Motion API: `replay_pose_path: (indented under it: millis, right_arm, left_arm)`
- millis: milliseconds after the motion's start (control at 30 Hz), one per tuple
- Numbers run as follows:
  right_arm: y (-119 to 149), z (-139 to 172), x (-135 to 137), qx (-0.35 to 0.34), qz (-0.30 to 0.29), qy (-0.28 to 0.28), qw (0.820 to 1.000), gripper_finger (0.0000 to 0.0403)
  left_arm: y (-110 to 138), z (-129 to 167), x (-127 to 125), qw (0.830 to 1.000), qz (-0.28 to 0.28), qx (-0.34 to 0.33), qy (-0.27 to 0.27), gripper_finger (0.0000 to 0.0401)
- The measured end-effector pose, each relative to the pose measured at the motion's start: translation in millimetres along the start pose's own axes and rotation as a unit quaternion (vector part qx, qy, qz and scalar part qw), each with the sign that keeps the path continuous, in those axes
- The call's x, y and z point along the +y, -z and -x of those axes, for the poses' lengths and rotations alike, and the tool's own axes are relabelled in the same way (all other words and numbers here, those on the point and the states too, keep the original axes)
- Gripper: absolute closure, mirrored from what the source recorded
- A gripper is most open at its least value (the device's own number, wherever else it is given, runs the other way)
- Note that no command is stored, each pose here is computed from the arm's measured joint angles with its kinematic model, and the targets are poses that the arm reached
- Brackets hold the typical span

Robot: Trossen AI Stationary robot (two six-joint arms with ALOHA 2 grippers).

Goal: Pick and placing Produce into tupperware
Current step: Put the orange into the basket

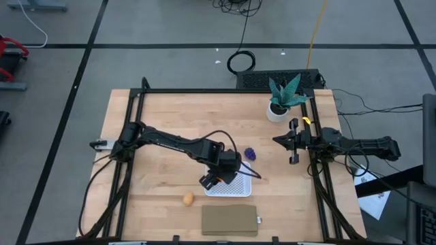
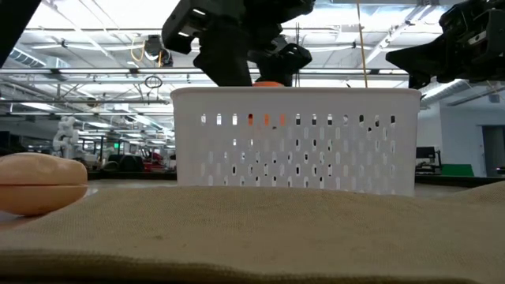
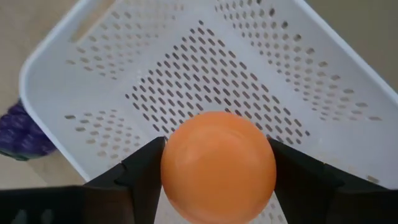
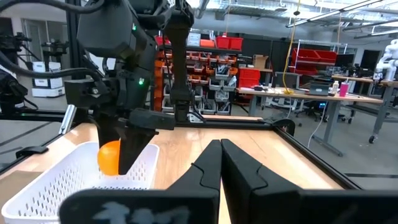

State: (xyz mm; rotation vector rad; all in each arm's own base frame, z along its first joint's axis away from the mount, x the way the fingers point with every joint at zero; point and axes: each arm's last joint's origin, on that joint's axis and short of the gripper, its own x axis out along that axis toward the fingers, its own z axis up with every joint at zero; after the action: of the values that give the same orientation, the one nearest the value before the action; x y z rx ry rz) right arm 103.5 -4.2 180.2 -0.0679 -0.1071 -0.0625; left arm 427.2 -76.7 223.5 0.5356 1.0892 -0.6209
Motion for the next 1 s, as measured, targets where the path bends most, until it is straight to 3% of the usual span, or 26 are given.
replay_pose_path:
  millis: [200,600,1000]
  right_arm:
    - [0.0,0.0,0.0,0.0,-0.001,0.0,1.0,0.0403]
    - [0.0,0.0,0.0,0.0,0.0,0.0,1.0,0.0403]
    - [0.0,0.0,0.0,0.0,0.0,0.0,1.0,0.0403]
  left_arm:
    - [0.0,-1.4,0.6,1.0,0.001,-0.005,-0.003,0.0157]
    - [21.1,-32.2,-7.1,1.0,0.006,0.011,0.002,0.0152]
    - [37.8,-41.7,-1.6,0.999,0.036,0.022,0.003,0.0149]
